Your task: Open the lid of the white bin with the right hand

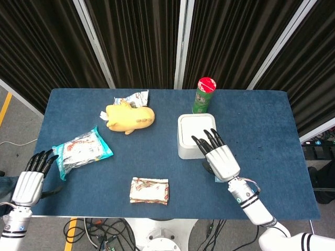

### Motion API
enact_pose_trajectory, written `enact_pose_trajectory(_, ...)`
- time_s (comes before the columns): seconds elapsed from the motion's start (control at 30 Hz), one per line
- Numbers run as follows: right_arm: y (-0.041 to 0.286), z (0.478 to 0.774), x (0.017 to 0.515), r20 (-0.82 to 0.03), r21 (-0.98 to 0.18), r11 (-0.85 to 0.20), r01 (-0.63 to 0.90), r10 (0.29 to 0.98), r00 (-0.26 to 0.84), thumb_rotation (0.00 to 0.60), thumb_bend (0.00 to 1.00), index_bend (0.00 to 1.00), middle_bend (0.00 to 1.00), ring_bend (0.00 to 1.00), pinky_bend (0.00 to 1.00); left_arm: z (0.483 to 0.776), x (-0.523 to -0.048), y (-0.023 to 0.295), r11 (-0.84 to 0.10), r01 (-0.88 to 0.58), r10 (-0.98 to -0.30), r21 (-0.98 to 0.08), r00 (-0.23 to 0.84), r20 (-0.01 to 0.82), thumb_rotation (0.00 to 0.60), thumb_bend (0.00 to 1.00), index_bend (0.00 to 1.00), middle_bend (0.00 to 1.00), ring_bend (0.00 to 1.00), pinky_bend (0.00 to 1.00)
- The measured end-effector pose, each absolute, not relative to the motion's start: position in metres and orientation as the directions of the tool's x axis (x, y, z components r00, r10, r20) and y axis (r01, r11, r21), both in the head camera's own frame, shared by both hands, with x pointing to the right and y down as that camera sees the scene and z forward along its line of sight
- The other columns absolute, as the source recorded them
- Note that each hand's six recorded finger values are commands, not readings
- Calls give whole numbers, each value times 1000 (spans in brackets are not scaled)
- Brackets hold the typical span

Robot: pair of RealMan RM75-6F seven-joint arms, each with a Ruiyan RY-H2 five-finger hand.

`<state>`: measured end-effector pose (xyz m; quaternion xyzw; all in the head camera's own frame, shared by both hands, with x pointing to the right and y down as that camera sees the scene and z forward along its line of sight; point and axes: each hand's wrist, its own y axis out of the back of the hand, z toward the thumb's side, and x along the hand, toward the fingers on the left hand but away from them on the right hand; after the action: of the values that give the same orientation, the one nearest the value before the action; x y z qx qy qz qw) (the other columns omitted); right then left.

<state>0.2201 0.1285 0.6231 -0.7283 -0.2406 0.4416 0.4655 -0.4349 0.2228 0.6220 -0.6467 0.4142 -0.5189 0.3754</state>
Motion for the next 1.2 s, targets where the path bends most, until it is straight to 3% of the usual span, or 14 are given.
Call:
enact_pose_trajectory(0.17, 133, 635, 222, -458, -871, -485, -81, 741, 491, 600, 199, 0, 307, 0, 0, 623, -436, 223, -377, -146, -925, -915, 115, 363, 600, 44, 134, 53, 0, 86)
enact_pose_trajectory(0.3, 132, 632, 221, -442, -878, -474, -66, 749, 495, 600, 198, 0, 305, 0, 0, 623, -435, 222, -375, -146, -926, -916, 117, 360, 600, 44, 134, 53, 0, 85)
enact_pose_trajectory(0.57, 124, 587, 225, -244, -952, -305, 34, 820, 518, 600, 196, 0, 116, 0, 0, 622, -434, 223, -375, -145, -925, -915, 121, 360, 600, 44, 134, 53, 0, 85)
enact_pose_trajectory(0.73, 144, 565, 248, -172, -971, -233, 58, 843, 510, 600, 195, 0, 59, 0, 0, 621, -431, 222, -372, -146, -926, -917, 123, 356, 600, 44, 134, 53, 0, 86)
enact_pose_trajectory(0.83, 167, 567, 268, -207, -963, -264, 47, 844, 494, 600, 196, 0, 66, 0, 0, 622, -429, 222, -377, -141, -924, -916, 129, 360, 600, 44, 134, 53, 0, 85)
enact_pose_trajectory(0.97, 192, 587, 290, -335, -925, -379, 0, 816, 471, 600, 196, 0, 87, 5, 11, 624, -424, 223, -383, -138, -921, -913, 138, 365, 600, 44, 134, 53, 0, 85)
enact_pose_trajectory(1.2, 212, 625, 315, -533, -830, -552, -78, 746, 399, 600, 254, 0, 172, 133, 199, 627, -428, 225, -393, -136, -917, -909, 125, 378, 600, 44, 134, 53, 0, 85)
